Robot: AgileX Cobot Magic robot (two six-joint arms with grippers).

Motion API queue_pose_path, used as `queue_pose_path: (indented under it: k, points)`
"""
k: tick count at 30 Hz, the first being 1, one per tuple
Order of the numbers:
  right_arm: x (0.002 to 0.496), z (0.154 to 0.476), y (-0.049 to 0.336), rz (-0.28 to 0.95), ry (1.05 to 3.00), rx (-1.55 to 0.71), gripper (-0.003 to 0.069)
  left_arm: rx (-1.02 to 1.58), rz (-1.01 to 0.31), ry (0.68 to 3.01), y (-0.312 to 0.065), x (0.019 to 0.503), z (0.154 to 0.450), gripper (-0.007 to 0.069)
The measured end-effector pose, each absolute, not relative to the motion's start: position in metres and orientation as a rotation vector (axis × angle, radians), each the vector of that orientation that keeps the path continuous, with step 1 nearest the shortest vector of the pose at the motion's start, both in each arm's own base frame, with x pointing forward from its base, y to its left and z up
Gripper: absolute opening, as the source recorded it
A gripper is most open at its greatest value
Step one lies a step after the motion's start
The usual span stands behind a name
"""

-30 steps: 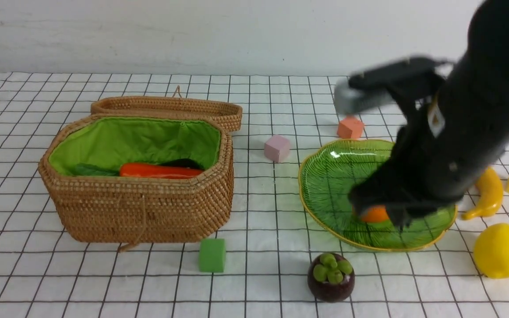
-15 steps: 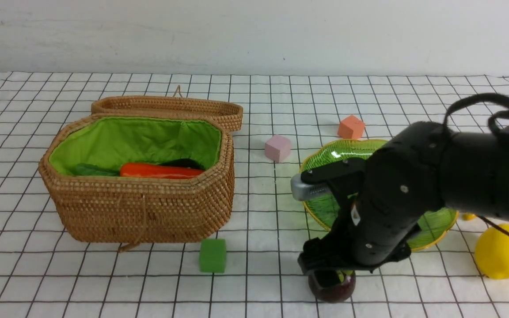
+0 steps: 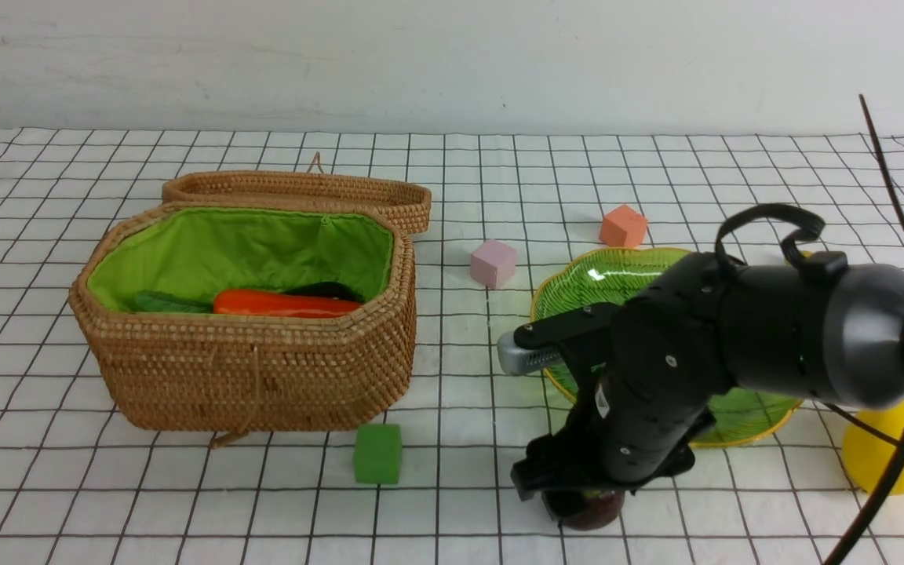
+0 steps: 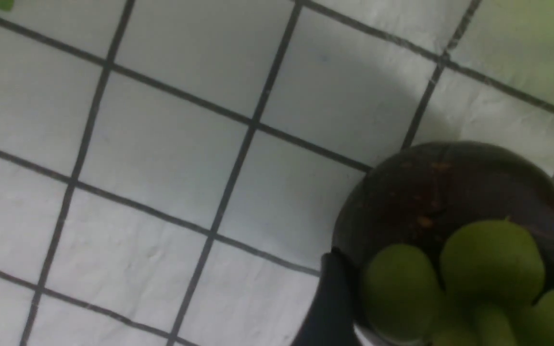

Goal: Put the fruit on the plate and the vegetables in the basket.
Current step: Use the right arm to grab a mangosteen and put it into the right plate

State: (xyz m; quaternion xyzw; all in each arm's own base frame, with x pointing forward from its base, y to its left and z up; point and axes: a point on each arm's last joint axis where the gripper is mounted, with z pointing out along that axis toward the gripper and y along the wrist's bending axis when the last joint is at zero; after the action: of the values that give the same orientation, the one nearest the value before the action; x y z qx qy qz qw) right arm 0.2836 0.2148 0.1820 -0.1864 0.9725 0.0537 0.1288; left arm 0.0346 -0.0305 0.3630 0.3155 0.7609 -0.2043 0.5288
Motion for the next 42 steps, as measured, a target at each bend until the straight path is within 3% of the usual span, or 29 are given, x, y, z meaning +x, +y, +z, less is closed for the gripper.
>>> queue_pose_path:
  k: [10,17,22,28,33,38,42]
  points:
    - [0.281,0.189,0.214,0.165,2.829,-0.553,0.0562,0.754,-0.488,1.817,-0.031,0.035,0.363,0.0013]
    - [0.271,0.241,0.206,0.237,2.719,-0.517,0.0562,0.753,-0.489,1.815,-0.031,0.035,0.363,0.0018]
    - [0.302,0.276,0.182,0.201,2.500,-0.401,0.0562,0.744,-0.497,1.791,-0.031,0.035,0.365,0.0020]
    - [0.352,0.250,0.152,0.170,2.397,-0.268,0.0562,0.704,-0.539,1.688,-0.034,0.037,0.375,0.0029]
    - [0.365,0.237,0.152,0.190,2.357,-0.261,0.0563,0.678,-0.575,1.631,-0.035,0.037,0.381,0.0050]
    - [0.368,0.234,0.153,0.162,2.331,-0.305,0.0671,0.671,-0.595,1.622,-0.036,0.036,0.382,0.0104]
    - [0.365,0.234,0.150,0.131,2.369,-0.309,0.0666,0.669,-0.601,1.621,-0.036,0.036,0.382,0.0148]
